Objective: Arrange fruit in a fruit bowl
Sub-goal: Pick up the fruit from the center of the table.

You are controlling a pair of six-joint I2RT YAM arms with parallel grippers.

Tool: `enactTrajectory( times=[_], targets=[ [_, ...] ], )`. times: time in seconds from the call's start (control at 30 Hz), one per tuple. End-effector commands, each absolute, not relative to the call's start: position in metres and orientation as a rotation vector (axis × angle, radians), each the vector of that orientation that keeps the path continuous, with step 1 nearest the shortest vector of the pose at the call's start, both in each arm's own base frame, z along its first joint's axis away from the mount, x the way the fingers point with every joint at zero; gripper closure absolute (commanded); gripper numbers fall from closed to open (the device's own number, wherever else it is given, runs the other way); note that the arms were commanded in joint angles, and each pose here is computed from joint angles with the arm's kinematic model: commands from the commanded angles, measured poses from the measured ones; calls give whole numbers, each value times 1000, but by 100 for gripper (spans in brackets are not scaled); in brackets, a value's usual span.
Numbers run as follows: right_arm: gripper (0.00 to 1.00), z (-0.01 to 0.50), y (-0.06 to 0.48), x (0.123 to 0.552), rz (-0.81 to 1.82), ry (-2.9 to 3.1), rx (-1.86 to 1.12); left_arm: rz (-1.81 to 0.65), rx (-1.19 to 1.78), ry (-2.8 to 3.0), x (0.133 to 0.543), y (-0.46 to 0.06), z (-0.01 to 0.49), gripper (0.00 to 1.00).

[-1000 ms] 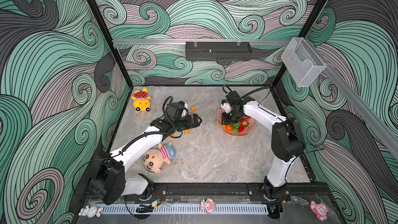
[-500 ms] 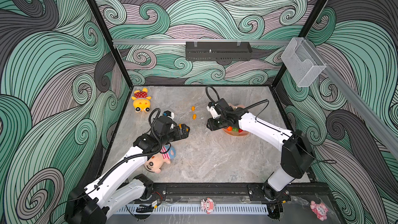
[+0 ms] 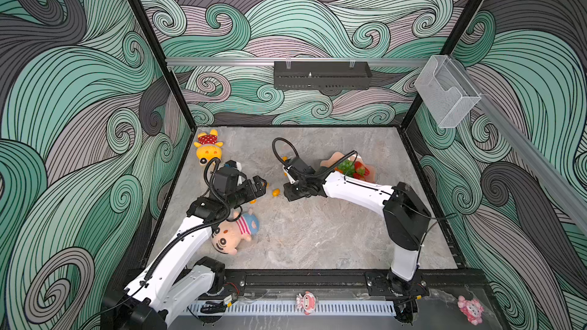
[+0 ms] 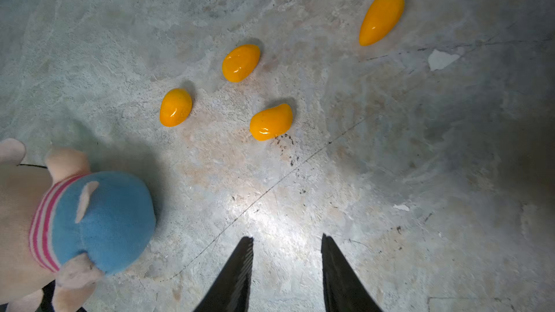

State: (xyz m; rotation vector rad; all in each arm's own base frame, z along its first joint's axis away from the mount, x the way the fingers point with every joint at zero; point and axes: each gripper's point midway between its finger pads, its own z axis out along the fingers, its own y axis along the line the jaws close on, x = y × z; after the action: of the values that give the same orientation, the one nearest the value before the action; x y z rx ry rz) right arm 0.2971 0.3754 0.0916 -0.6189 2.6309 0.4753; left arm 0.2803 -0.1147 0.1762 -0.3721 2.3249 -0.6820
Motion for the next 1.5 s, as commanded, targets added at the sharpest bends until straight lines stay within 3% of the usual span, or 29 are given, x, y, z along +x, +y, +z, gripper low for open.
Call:
enactTrajectory(
  times=[0.0, 0.73, 1.23, 1.47],
  targets=[
    [62, 86, 385, 300, 434, 2655, -605, -714, -377, 2347, 274, -110, 171, 1],
    [50, 42, 410, 338, 125, 2837, -581, -789, -490, 2316, 281, -86, 167, 2],
    [49, 24, 409, 336, 64, 2895, -613, -828, -487, 2310, 284, -88, 166, 1],
    [53, 22, 411, 336, 67, 2896, -627, -829, -488, 2309, 284, -88, 166, 2]
  ],
)
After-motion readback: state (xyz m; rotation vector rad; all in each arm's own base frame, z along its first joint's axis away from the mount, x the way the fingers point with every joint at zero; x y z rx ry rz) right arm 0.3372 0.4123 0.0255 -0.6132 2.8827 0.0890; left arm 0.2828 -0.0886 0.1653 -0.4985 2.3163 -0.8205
